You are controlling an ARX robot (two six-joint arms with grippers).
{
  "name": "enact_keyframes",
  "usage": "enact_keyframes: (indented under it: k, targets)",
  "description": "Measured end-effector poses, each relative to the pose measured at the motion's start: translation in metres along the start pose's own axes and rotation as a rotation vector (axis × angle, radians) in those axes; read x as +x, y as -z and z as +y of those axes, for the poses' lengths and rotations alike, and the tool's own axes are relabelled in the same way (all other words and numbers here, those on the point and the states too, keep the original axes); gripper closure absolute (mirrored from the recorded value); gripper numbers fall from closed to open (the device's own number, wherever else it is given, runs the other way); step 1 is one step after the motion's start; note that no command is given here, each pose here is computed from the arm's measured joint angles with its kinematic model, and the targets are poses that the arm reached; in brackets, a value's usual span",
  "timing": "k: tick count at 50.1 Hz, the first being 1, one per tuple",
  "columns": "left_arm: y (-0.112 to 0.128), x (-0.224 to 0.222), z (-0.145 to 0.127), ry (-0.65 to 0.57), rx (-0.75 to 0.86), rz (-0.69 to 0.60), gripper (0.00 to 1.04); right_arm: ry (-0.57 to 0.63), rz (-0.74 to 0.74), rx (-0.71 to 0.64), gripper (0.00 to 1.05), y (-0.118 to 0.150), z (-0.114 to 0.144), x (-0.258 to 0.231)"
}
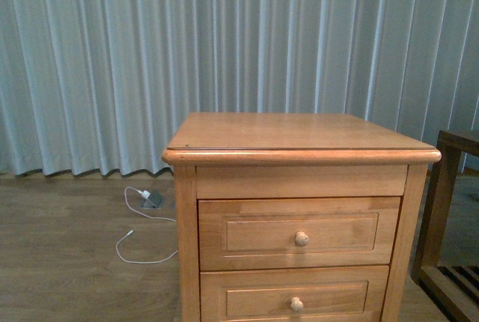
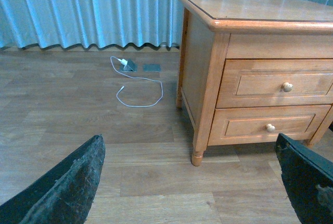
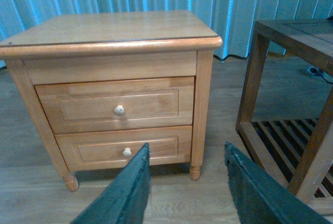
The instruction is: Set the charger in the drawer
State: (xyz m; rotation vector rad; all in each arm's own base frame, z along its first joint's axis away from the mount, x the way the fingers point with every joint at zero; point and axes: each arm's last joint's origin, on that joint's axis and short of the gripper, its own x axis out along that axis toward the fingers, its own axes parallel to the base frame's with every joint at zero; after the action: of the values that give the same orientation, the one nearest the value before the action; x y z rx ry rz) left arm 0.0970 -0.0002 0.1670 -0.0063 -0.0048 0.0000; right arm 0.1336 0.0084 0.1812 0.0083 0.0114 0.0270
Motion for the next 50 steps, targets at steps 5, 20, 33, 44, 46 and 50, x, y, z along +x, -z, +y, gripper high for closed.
enact_keyframes:
  k: [5, 20, 33, 44, 46, 50]
  targets:
    - [0.0, 0.0, 0.0, 0.0, 0.0, 0.0, 0.06, 0.028, -0.01, -0.002, 1.03, 0.002, -0.008, -0.005]
    - [0.0, 0.0, 0.0, 0.0, 0.0, 0.0, 0.06, 0.027, -0.015, -0.005, 1.03, 0.013, -0.008, -0.014]
    - [0.0, 0.0, 0.0, 0.0, 0.0, 0.0, 0.06, 0.026, -0.019, -0.005, 1.03, 0.013, -0.008, -0.021]
    - [0.0, 0.0, 0.0, 0.0, 0.0, 0.0, 0.06, 0.026, -0.02, -0.005, 1.03, 0.013, -0.008, -0.025]
    - [0.0, 0.0, 0.0, 0.0, 0.0, 0.0, 0.06, 0.026, -0.019, -0.005, 1.03, 0.014, -0.008, -0.026]
    - [0.0, 0.0, 0.0, 0.0, 0.0, 0.0, 0.06, 0.026, 0.016, -0.005, 1.03, 0.018, -0.007, -0.032]
